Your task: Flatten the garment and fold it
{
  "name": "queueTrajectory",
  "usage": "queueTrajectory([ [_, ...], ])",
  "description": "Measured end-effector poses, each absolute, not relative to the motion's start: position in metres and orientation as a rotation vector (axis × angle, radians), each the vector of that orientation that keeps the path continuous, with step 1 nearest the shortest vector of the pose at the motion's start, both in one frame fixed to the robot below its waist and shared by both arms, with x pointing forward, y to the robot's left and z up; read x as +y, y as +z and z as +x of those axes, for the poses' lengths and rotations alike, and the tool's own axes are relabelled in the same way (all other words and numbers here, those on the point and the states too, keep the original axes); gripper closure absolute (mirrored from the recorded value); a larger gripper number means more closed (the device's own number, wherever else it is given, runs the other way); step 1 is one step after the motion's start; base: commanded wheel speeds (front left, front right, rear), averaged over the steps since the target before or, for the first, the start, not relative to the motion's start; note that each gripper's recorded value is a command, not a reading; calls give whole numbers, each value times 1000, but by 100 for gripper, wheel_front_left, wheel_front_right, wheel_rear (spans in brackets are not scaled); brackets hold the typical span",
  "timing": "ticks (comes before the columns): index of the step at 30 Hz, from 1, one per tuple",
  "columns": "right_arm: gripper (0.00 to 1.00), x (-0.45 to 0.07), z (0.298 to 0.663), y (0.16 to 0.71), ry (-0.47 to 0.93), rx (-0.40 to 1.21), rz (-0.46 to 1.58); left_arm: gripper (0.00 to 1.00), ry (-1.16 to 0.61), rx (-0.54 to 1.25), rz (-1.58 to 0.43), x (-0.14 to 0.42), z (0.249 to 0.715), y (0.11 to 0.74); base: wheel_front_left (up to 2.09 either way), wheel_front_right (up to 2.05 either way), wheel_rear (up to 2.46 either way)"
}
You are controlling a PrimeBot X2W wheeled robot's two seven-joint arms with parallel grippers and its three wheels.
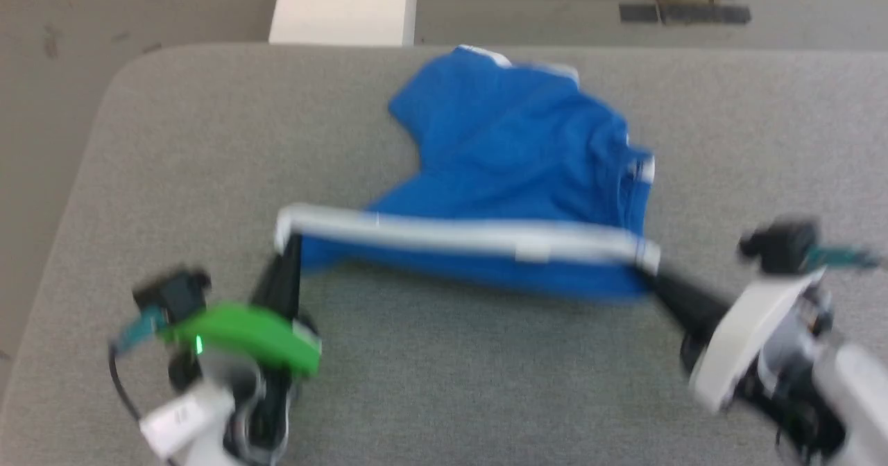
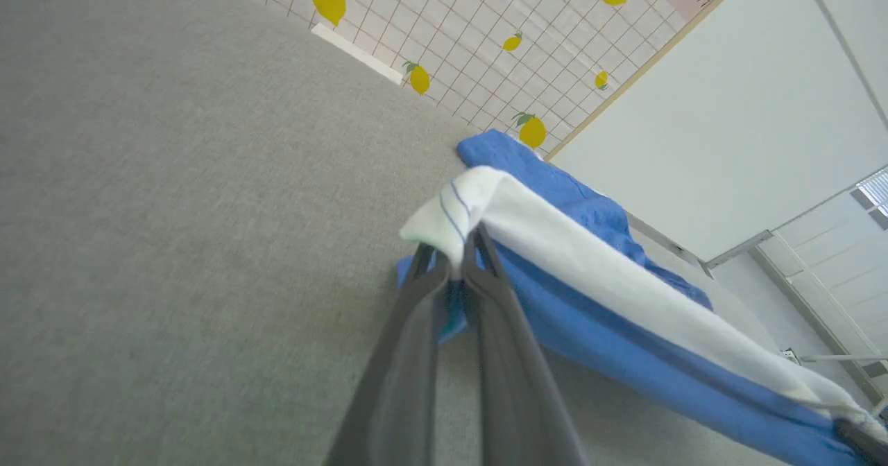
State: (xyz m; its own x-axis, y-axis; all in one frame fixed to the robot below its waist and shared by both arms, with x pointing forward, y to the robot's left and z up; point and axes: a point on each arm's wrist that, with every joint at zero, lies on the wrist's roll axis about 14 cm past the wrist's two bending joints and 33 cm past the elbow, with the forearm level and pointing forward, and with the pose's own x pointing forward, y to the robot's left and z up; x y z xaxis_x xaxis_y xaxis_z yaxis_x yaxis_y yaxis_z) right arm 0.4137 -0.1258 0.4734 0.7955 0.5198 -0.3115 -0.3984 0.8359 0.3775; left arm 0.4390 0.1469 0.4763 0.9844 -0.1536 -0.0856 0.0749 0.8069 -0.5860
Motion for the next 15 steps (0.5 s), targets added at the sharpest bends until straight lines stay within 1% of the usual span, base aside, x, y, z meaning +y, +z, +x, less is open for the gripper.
queueTrajectory([
  [5,100,-112,333,430,571,712,337,100,-31,283,-620,158,376,440,0,0,0],
  [9,100,-108,282,411,609,896,348,100,39,395,-618,166,334,418,0,0,0],
  [12,100,-106,259,408,635,973,333,100,87,436,-667,173,312,411,0,0,0],
  [15,100,-103,247,410,653,1006,336,100,109,441,-672,177,299,413,0,0,0],
])
